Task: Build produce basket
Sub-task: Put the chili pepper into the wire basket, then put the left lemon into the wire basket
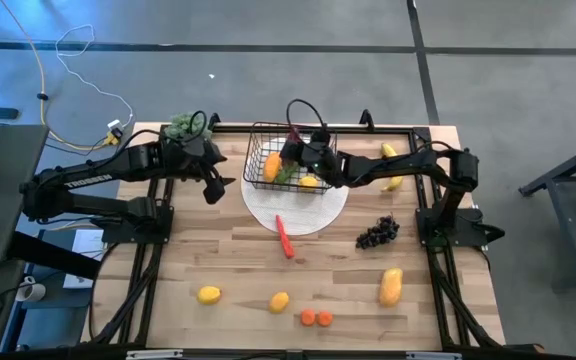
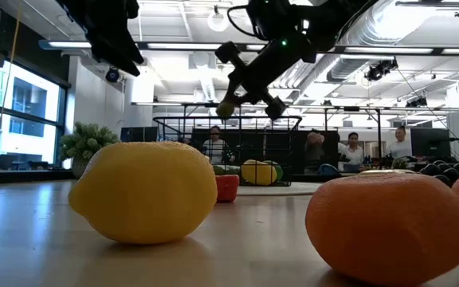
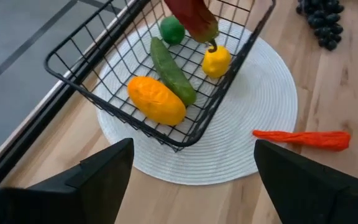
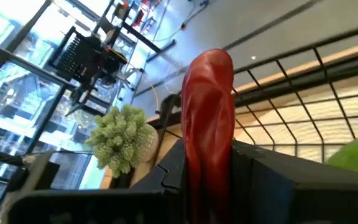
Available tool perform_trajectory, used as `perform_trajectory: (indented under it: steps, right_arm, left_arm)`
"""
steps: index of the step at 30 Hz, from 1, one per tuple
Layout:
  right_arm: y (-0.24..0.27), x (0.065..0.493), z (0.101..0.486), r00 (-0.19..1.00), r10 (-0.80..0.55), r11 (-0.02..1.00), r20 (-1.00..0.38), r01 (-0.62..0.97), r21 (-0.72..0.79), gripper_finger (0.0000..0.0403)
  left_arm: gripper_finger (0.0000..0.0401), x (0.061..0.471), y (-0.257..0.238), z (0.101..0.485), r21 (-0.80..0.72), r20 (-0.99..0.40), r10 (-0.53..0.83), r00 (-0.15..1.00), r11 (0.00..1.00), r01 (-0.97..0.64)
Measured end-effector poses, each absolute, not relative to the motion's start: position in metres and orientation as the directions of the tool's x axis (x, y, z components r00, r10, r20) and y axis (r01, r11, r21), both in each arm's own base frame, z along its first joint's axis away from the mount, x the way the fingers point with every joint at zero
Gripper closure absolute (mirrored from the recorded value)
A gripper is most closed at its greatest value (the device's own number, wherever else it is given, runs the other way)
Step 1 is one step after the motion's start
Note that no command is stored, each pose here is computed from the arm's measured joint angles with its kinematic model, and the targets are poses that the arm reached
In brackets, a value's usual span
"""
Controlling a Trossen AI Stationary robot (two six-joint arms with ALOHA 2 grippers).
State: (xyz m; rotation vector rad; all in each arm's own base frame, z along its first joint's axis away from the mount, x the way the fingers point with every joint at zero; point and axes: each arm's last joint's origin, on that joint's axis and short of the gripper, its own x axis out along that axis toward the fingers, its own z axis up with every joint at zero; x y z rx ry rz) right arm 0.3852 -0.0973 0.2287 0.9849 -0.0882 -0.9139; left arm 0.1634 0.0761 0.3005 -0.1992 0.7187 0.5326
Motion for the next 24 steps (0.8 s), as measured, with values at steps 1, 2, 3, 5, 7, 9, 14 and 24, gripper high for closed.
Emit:
perform_trajectory:
  steps: [1, 2, 3, 5, 7, 9, 14, 24]
  right_arm:
    - [-0.098, 0.385, 0.228, 0.644, -0.688, 0.216, -0.335, 0.622, 0.753, 0.0358]
    - [-0.098, 0.385, 0.227, 0.652, -0.674, 0.208, -0.348, 0.619, 0.758, 0.0358]
    - [-0.099, 0.384, 0.225, 0.662, -0.655, 0.206, -0.364, 0.62, 0.757, 0.0357]
    - [-0.101, 0.383, 0.223, 0.668, -0.635, 0.203, -0.388, 0.629, 0.751, 0.0356]
    - [-0.102, 0.382, 0.222, 0.659, -0.637, 0.189, -0.4, 0.636, 0.748, 0.0348]
    - [-0.104, 0.382, 0.222, 0.656, -0.64, 0.179, -0.4, 0.634, 0.753, 0.0335]
    - [-0.107, 0.381, 0.222, 0.669, -0.622, 0.175, -0.407, 0.626, 0.76, 0.0286]
    - [-0.107, 0.38, 0.222, 0.659, -0.629, 0.158, -0.413, 0.628, 0.762, 0.0255]
  left_arm:
    - [0.0076, 0.163, 0.076, 0.3, 0.004, -0.675, 0.393, 0.625, 0.848, -0.529]
    - [0.0075, 0.163, 0.076, 0.3, 0.005, -0.677, 0.394, 0.622, 0.848, -0.531]
    - [0.0072, 0.163, 0.076, 0.3, 0.009, -0.678, 0.398, 0.618, 0.845, -0.534]
    - [0.0064, 0.165, 0.077, 0.298, 0.01, -0.683, 0.397, 0.613, 0.845, -0.535]
    - [0.0054, 0.166, 0.078, 0.297, 0.011, -0.69, 0.394, 0.607, 0.845, -0.535]
    - [0.0043, 0.169, 0.079, 0.295, 0.013, -0.699, 0.39, 0.599, 0.845, -0.535]
    - [0.0019, 0.174, 0.081, 0.289, 0.021, -0.724, 0.383, 0.574, 0.844, -0.536]
    - [0.0009, 0.173, 0.089, 0.287, 0.044, -0.731, 0.423, 0.535, 0.812, -0.582]
